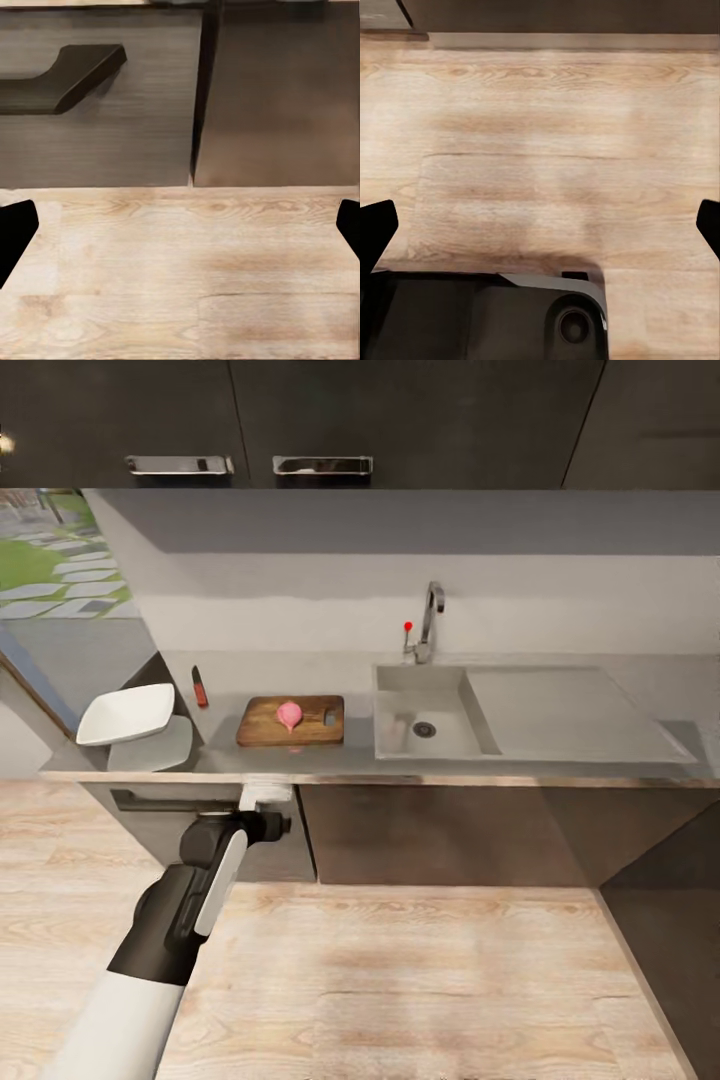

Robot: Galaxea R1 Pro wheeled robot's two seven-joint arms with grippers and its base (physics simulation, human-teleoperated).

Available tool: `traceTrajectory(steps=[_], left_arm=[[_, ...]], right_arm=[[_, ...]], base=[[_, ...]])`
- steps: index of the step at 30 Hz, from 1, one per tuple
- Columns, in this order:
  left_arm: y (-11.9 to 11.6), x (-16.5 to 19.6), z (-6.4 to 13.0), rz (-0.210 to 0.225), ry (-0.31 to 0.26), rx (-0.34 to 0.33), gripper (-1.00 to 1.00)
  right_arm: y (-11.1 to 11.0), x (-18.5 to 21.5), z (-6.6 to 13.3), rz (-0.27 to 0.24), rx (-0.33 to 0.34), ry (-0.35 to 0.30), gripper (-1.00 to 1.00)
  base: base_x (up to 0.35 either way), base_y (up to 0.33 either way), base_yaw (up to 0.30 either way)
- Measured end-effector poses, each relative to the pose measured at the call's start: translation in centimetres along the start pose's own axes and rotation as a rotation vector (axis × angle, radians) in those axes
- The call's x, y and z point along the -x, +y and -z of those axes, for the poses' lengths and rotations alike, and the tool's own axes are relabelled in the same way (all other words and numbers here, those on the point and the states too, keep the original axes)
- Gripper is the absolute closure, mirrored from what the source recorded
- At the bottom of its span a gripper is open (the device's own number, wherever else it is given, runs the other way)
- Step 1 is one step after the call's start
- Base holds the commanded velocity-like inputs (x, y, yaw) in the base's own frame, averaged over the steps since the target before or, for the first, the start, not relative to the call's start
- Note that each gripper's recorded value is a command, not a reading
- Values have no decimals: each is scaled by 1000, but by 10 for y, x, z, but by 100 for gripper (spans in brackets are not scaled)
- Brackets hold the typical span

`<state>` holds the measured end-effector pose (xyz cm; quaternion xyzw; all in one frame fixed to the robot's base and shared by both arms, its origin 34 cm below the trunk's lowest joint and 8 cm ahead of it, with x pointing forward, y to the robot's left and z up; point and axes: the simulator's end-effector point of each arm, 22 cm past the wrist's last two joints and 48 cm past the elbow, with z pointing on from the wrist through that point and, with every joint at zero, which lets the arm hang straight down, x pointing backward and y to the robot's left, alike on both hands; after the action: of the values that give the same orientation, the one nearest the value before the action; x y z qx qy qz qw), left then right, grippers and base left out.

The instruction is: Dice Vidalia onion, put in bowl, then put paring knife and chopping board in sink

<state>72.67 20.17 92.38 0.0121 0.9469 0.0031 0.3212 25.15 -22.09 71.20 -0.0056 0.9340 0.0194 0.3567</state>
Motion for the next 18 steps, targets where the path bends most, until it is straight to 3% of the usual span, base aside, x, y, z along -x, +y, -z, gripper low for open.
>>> traceTrajectory(steps=[7, 11, 14, 18], left_arm=[[2, -55, 9, 7, 36, -4, -100], [16, -83, 10, 18, 8, 14, -100], [28, -124, 12, 27, -20, 22, -100], [29, -188, 26, 37, -64, -26, -100]], right_arm=[[0, -2, 1, 0, 0, 5, -100], [-1, -3, 1, 1, -1, 7, -100], [-1, -3, 1, 1, -1, 7, -100], [-2, -3, 1, 1, -2, 6, -100]], base=[[-11, 0, 0], [-1, 0, 0], [0, 0, 0], [0, 0, 0]])
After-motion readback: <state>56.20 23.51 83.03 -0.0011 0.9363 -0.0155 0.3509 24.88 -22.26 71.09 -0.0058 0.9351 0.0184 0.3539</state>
